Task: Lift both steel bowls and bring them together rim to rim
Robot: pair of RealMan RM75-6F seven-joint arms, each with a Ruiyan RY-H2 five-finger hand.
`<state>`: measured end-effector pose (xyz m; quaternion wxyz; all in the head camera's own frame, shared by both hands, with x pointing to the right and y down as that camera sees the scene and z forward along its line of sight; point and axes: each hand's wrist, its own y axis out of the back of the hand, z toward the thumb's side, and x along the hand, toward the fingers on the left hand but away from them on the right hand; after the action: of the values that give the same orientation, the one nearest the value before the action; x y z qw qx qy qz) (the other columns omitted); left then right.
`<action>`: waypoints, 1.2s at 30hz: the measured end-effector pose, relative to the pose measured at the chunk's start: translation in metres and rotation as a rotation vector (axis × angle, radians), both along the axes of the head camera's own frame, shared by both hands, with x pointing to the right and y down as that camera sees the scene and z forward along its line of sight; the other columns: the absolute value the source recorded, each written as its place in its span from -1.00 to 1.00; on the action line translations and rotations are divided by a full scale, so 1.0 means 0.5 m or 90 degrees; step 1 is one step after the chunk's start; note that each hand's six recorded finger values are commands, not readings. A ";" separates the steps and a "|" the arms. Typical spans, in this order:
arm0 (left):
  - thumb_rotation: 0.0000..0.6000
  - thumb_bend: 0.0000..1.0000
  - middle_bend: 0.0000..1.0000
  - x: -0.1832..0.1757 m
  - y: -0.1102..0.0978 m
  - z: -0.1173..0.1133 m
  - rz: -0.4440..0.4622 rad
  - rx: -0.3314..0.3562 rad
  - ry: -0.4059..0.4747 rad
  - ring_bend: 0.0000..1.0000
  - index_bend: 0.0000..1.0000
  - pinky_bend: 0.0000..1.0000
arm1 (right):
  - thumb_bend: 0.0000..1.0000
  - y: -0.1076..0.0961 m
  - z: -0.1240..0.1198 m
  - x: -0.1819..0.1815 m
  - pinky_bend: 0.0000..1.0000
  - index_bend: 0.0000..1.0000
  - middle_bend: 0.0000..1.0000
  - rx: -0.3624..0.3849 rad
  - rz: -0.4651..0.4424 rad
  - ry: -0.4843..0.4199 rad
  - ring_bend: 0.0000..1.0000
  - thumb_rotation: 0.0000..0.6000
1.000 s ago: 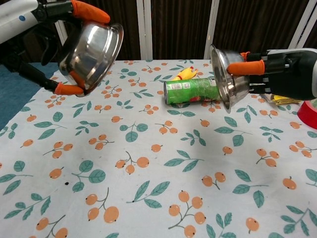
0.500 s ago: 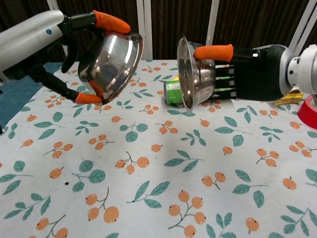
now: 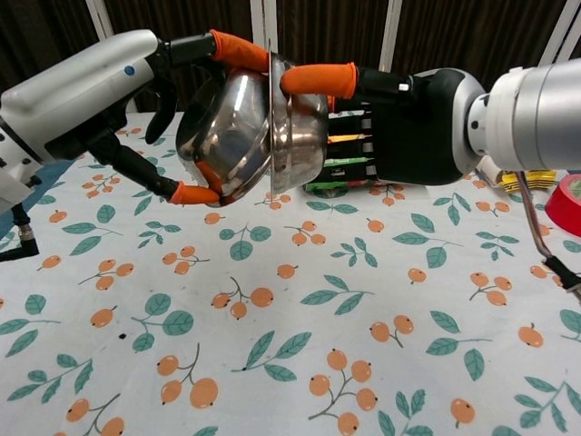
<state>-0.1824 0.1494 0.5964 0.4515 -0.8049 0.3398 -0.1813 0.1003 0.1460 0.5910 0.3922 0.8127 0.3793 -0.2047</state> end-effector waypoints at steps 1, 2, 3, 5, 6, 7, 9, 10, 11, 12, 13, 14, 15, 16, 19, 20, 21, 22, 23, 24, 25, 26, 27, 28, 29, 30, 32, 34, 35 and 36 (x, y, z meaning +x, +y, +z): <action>1.00 -0.39 0.21 0.003 0.001 0.001 0.001 -0.001 0.001 0.04 -0.09 0.41 | -0.18 0.002 -0.003 -0.004 1.00 0.86 0.75 0.001 -0.002 0.000 0.84 1.00; 1.00 -0.38 0.21 0.006 0.002 0.002 0.002 -0.002 0.001 0.04 -0.09 0.41 | -0.18 0.004 -0.006 -0.008 1.00 0.86 0.75 0.003 -0.004 0.001 0.84 1.00; 1.00 -0.38 0.21 0.007 0.003 0.002 0.003 -0.003 0.002 0.04 -0.09 0.41 | -0.18 0.004 -0.007 -0.009 1.00 0.86 0.75 0.004 -0.004 0.003 0.84 1.00; 1.00 -0.39 0.21 0.009 0.005 -0.001 0.005 0.000 0.005 0.04 -0.09 0.41 | -0.18 0.004 -0.008 -0.010 1.00 0.86 0.75 0.006 -0.002 0.007 0.84 1.00; 1.00 -0.39 0.21 0.009 0.006 -0.002 0.006 0.003 0.006 0.04 -0.09 0.41 | -0.18 0.003 -0.007 -0.008 1.00 0.86 0.75 0.006 -0.002 0.010 0.84 1.00; 1.00 -0.39 0.21 0.009 0.008 -0.006 0.007 0.005 0.009 0.04 -0.09 0.41 | -0.18 0.001 -0.007 -0.006 1.00 0.86 0.75 0.007 -0.001 0.012 0.84 1.00; 1.00 -0.38 0.21 0.007 0.009 -0.012 0.007 0.011 0.011 0.04 -0.09 0.41 | -0.18 -0.005 -0.003 0.002 1.00 0.86 0.75 0.008 0.004 0.019 0.84 1.00; 1.00 -0.38 0.21 0.005 0.010 -0.016 0.007 0.015 0.011 0.04 -0.09 0.41 | -0.18 -0.008 0.000 0.007 1.00 0.86 0.75 0.008 0.007 0.022 0.84 1.00; 1.00 -0.39 0.21 0.003 0.010 -0.019 0.006 0.017 0.011 0.04 -0.09 0.41 | -0.18 -0.011 0.002 0.011 1.00 0.86 0.75 0.007 0.010 0.025 0.84 1.00; 1.00 -0.39 0.21 0.001 0.010 -0.021 0.006 0.019 0.011 0.04 -0.09 0.41 | -0.18 -0.013 0.006 0.018 1.00 0.86 0.75 0.006 0.013 0.028 0.84 1.00; 1.00 -0.39 0.21 -0.001 0.009 -0.025 0.005 0.023 0.011 0.04 -0.09 0.41 | -0.18 -0.016 0.009 0.023 1.00 0.86 0.75 0.005 0.016 0.031 0.84 1.00; 1.00 -0.39 0.21 -0.003 0.009 -0.028 0.005 0.025 0.011 0.04 -0.09 0.41 | -0.18 -0.018 0.013 0.029 1.00 0.86 0.75 0.005 0.018 0.034 0.84 1.00; 1.00 -0.39 0.21 -0.005 0.009 -0.031 0.005 0.027 0.011 0.04 -0.09 0.41 | -0.18 -0.021 0.017 0.036 1.00 0.86 0.75 0.004 0.021 0.037 0.84 1.00; 1.00 -0.39 0.21 -0.007 0.010 -0.034 0.005 0.029 0.010 0.04 -0.09 0.41 | -0.17 -0.023 0.021 0.041 1.00 0.86 0.75 0.003 0.022 0.040 0.84 1.00; 1.00 -0.38 0.21 -0.011 0.012 -0.039 0.006 0.034 0.009 0.04 -0.09 0.41 | -0.17 -0.029 0.033 0.057 1.00 0.86 0.75 0.000 0.025 0.048 0.84 1.00; 1.00 -0.38 0.21 -0.012 0.013 -0.040 0.007 0.035 0.007 0.04 -0.09 0.41 | -0.17 -0.032 0.037 0.063 1.00 0.86 0.75 -0.001 0.027 0.051 0.84 1.00; 1.00 -0.38 0.21 -0.013 0.013 -0.041 0.007 0.036 0.007 0.04 -0.09 0.41 | -0.17 -0.034 0.042 0.071 1.00 0.86 0.75 -0.003 0.031 0.054 0.84 1.00; 1.00 -0.38 0.21 -0.014 0.014 -0.041 0.008 0.037 0.005 0.04 -0.09 0.41 | -0.17 -0.037 0.044 0.075 1.00 0.86 0.75 -0.004 0.034 0.055 0.84 1.00; 1.00 -0.39 0.21 -0.014 0.014 -0.041 0.008 0.037 0.005 0.04 -0.09 0.41 | -0.17 -0.038 0.046 0.079 1.00 0.86 0.75 -0.004 0.037 0.055 0.84 1.00; 1.00 -0.39 0.21 -0.015 0.015 -0.041 0.009 0.037 0.003 0.04 -0.09 0.41 | -0.17 -0.040 0.047 0.082 1.00 0.86 0.75 -0.004 0.039 0.056 0.84 1.00; 1.00 -0.39 0.21 -0.015 0.015 -0.041 0.009 0.037 0.002 0.04 -0.09 0.41 | -0.17 -0.041 0.047 0.084 1.00 0.86 0.75 -0.004 0.039 0.056 0.84 1.00; 1.00 -0.39 0.21 -0.015 0.015 -0.041 0.009 0.037 0.001 0.04 -0.09 0.41 | -0.17 -0.042 0.047 0.085 1.00 0.86 0.75 -0.003 0.039 0.056 0.84 1.00; 1.00 -0.39 0.21 -0.015 0.014 -0.040 0.009 0.037 0.000 0.04 -0.09 0.41 | -0.17 -0.042 0.047 0.086 1.00 0.86 0.75 -0.004 0.039 0.055 0.84 1.00; 1.00 -0.38 0.21 -0.015 0.014 -0.039 0.008 0.036 -0.001 0.04 -0.09 0.41 | -0.17 -0.042 0.047 0.086 1.00 0.86 0.75 -0.004 0.040 0.054 0.84 1.00; 1.00 -0.38 0.21 -0.015 0.014 -0.037 0.008 0.035 -0.003 0.04 -0.09 0.41 | -0.16 -0.042 0.046 0.086 1.00 0.86 0.75 -0.004 0.040 0.053 0.84 1.00; 1.00 -0.38 0.21 -0.015 0.013 -0.036 0.008 0.034 -0.004 0.04 -0.09 0.41 | -0.16 -0.043 0.044 0.086 1.00 0.86 0.75 -0.003 0.038 0.052 0.84 1.00; 1.00 -0.38 0.21 -0.012 0.012 -0.032 0.007 0.031 -0.005 0.04 -0.09 0.41 | -0.16 -0.042 0.042 0.085 1.00 0.86 0.75 -0.001 0.035 0.050 0.84 1.00; 1.00 -0.38 0.22 -0.008 0.011 -0.029 0.008 0.031 -0.007 0.04 -0.09 0.41 | -0.16 -0.037 0.039 0.080 1.00 0.86 0.75 -0.003 0.031 0.046 0.84 1.00; 1.00 -0.37 0.22 -0.006 0.010 -0.027 0.009 0.032 -0.008 0.04 -0.08 0.41 | -0.15 -0.033 0.037 0.077 1.00 0.86 0.75 -0.005 0.028 0.043 0.84 1.00; 1.00 -0.37 0.22 -0.005 0.009 -0.025 0.010 0.032 -0.011 0.05 -0.08 0.41 | -0.15 -0.029 0.033 0.072 1.00 0.86 0.75 -0.007 0.024 0.037 0.84 1.00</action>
<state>-0.1848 0.1536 0.5840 0.4762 -0.7941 0.3341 -0.1760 0.1362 0.1317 0.6073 0.3894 0.7968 0.4046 -0.2233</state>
